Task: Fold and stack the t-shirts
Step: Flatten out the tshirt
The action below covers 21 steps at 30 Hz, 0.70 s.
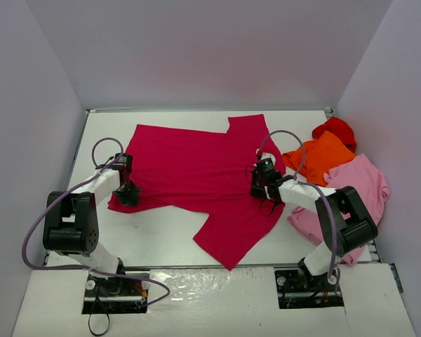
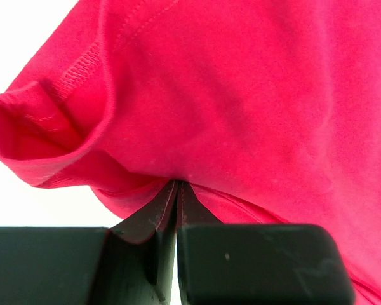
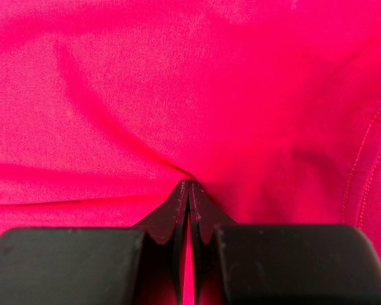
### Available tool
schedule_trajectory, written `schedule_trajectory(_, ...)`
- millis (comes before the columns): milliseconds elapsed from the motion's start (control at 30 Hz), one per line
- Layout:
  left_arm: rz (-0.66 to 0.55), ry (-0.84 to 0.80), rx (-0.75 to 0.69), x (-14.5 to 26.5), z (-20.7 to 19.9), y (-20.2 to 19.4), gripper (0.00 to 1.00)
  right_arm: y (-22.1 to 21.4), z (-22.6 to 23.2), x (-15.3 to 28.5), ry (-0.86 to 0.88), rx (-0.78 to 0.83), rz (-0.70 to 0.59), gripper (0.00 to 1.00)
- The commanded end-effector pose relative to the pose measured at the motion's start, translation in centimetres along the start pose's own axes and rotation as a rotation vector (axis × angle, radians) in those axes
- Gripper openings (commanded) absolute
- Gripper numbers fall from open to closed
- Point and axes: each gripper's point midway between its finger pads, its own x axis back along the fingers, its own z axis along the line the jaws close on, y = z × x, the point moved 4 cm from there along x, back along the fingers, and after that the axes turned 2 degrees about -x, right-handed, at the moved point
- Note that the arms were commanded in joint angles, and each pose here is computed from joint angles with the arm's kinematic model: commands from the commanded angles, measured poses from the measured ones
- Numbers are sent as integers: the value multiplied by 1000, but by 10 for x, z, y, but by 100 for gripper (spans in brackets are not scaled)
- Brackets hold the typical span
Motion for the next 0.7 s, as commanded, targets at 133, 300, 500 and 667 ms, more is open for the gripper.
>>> schedule_trajectory(133,-81,34,-10,13,13,12,0,1,-10,4,-36,20,5,0)
schedule_trajectory(300,-208,-32,40,34,17,20,0,12,7,20,84,24,-60,27)
schedule_trajectory(500,-307,-42,68,52,25,27,0,17,30,34,180,54,-95,53)
schedule_trajectory(667,-292,36,46,49,30,31,0,11,45,37,216,85,-88,53)
